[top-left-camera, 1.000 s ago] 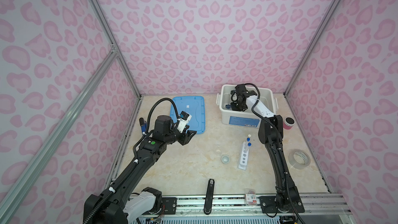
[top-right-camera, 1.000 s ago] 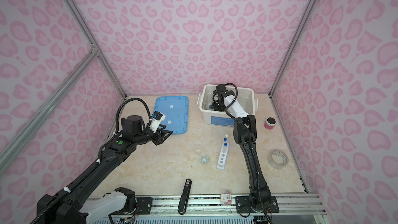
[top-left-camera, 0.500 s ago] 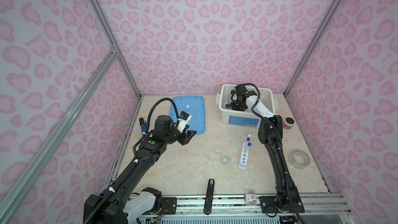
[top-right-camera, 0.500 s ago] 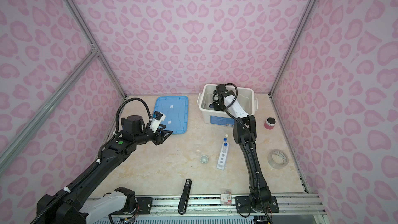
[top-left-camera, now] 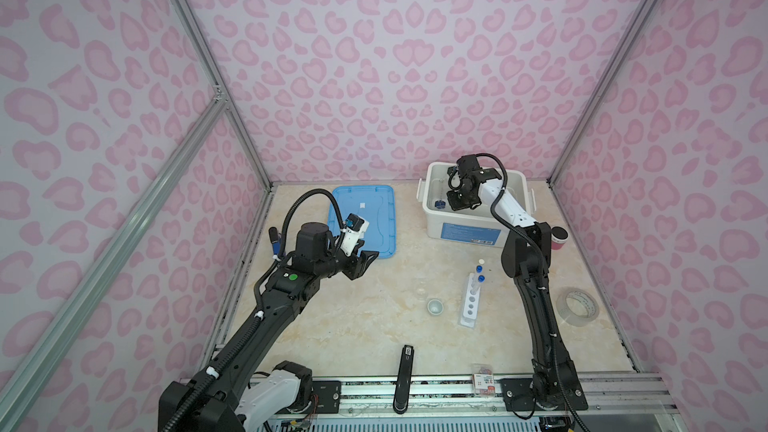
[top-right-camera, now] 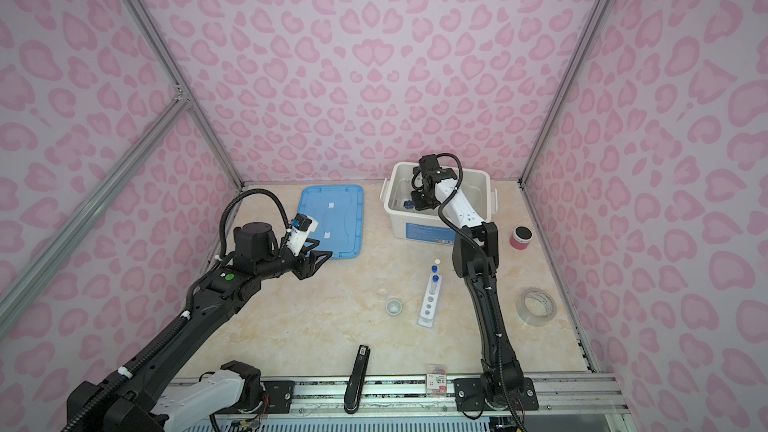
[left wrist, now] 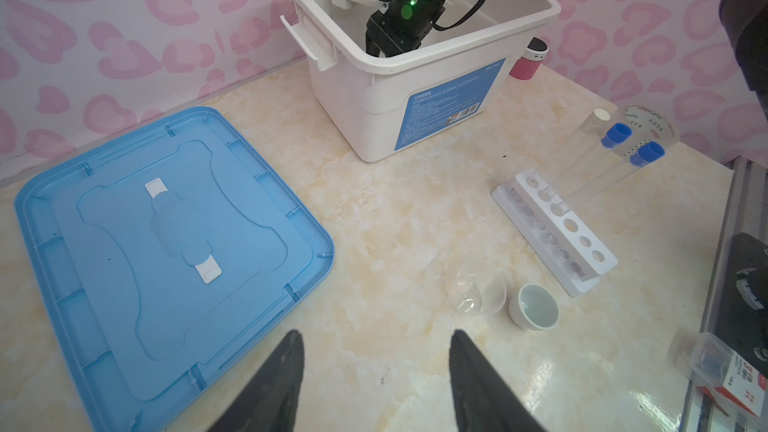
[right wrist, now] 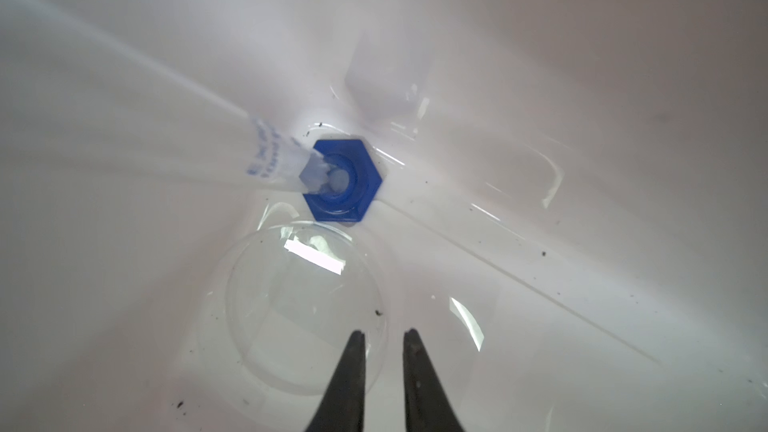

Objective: Organize the chemistry lab equipment

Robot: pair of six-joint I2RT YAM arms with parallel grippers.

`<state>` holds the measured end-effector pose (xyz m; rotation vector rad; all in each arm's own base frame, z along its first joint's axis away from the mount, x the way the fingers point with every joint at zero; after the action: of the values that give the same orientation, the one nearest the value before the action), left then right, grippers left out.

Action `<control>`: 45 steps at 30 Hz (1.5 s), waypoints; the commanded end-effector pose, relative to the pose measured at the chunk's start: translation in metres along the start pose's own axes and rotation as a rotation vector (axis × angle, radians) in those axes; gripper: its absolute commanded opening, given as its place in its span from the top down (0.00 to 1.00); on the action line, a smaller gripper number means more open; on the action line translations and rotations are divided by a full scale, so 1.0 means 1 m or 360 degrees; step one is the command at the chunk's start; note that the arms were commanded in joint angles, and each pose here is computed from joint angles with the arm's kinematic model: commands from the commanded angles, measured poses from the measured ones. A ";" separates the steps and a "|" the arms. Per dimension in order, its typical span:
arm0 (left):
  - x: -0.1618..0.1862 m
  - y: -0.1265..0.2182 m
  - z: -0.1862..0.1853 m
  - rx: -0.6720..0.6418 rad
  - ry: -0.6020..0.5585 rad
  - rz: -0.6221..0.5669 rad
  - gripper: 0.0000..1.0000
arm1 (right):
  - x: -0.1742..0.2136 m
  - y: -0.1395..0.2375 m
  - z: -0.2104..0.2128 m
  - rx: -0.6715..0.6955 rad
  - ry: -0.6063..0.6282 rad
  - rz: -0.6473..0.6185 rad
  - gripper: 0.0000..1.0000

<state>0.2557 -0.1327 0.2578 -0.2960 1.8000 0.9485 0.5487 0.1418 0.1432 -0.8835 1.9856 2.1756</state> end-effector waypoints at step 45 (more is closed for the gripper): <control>-0.014 0.032 -0.039 0.0226 -0.0129 -0.0224 0.41 | 0.172 0.216 0.201 -0.0082 0.0608 -0.0213 0.62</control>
<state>0.2156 -0.1406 0.2881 -0.2859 1.7445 0.7545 0.2463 0.2267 0.2656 -1.5159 2.0198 2.0657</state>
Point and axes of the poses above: each gripper's point midway between its finger pads, its own y axis back along the fingers, its own z axis along the line the jaws close on, x = y × z, the point moved 7 cm from there along y, back along the fingers, and after that the axes turned 4 degrees about y, right-handed, at the moved point
